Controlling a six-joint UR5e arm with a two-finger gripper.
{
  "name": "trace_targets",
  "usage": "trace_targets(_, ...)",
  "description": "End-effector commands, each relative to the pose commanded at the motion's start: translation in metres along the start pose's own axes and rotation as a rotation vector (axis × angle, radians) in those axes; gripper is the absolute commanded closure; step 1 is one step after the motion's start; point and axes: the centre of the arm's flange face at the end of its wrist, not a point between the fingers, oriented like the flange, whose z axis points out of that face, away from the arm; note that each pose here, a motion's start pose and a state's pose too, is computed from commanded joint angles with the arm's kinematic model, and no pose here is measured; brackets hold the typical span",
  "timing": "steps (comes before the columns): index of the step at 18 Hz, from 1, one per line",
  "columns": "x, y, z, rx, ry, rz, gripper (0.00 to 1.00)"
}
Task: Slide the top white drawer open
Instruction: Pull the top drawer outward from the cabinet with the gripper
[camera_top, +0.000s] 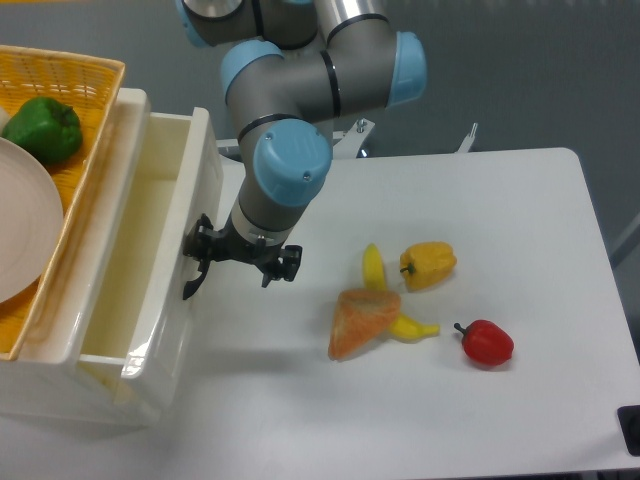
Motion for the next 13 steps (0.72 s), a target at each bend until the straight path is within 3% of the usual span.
trace_targets(10, -0.025, 0.001, -0.008, 0.010, -0.003, -0.005, 0.00)
trace_targets(13, -0.038, 0.005, -0.010, -0.009, -0.040, -0.009, 0.00)
